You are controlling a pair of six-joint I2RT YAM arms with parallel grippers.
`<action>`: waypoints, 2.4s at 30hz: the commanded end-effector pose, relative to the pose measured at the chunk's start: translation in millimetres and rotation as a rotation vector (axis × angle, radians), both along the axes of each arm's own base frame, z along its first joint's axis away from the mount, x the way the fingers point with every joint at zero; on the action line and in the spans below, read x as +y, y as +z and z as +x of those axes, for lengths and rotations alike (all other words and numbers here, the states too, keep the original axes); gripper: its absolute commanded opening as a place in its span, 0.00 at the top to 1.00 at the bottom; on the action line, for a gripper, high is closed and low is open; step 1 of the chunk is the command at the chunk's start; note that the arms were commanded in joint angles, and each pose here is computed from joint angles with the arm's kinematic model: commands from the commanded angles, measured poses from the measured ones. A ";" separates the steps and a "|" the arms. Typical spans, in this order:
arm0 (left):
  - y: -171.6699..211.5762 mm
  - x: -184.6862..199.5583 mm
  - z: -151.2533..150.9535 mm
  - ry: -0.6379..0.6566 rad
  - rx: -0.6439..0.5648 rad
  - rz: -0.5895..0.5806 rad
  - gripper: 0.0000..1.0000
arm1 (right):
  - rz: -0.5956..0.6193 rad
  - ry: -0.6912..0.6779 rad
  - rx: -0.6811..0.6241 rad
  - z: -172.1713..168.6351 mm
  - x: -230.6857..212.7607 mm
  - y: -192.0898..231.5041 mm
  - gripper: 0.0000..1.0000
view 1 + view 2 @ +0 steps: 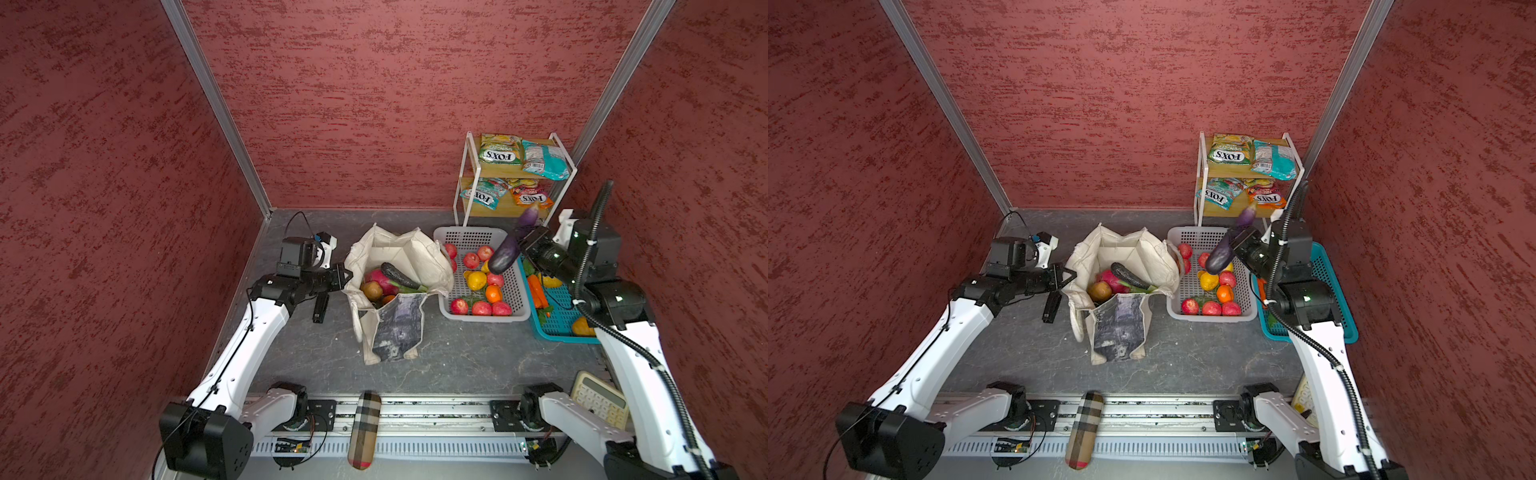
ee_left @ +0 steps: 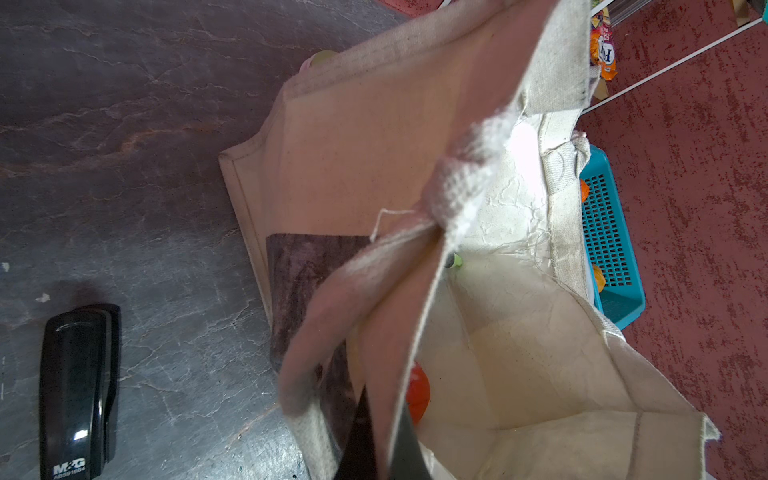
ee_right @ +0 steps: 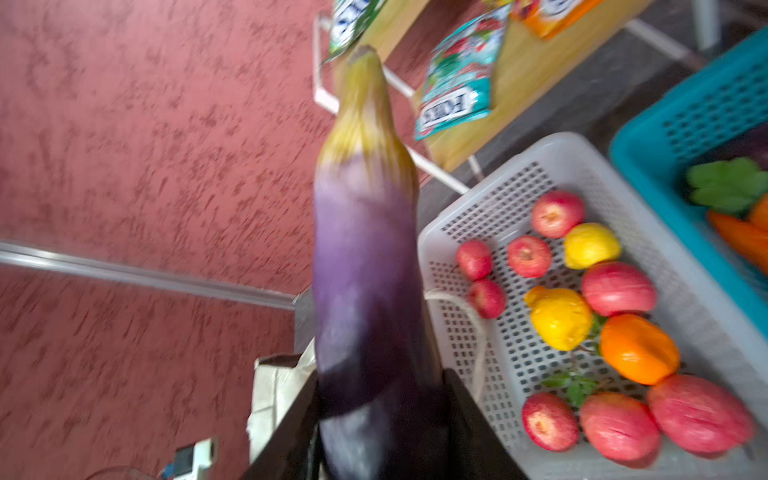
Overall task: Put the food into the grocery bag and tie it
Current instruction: 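Lift the purple eggplant and carry it over the bag mouth with the right gripper, then lower the purple eggplant into the bag and open the right gripper, then move the right gripper back past the teal basket toward the shelf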
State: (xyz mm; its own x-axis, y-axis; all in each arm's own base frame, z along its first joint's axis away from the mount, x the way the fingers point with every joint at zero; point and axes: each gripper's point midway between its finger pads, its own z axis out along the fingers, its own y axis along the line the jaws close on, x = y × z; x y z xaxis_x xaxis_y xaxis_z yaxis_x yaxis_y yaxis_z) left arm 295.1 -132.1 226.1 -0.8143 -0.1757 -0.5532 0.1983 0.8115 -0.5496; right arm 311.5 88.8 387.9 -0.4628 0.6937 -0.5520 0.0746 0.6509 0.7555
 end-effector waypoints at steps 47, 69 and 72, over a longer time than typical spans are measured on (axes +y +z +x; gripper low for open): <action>5.3 -0.2 -0.6 -0.012 -0.024 0.020 1.00 | -0.325 0.541 -0.006 24.0 283.0 -83.8 0.63; 4.5 0.8 -0.5 -0.009 -0.022 0.020 1.00 | -0.470 0.520 -0.027 4.6 253.3 -78.4 0.01; 4.5 0.5 -0.5 -0.010 -0.022 0.020 1.00 | -0.495 0.471 -0.074 4.6 237.9 -56.1 0.01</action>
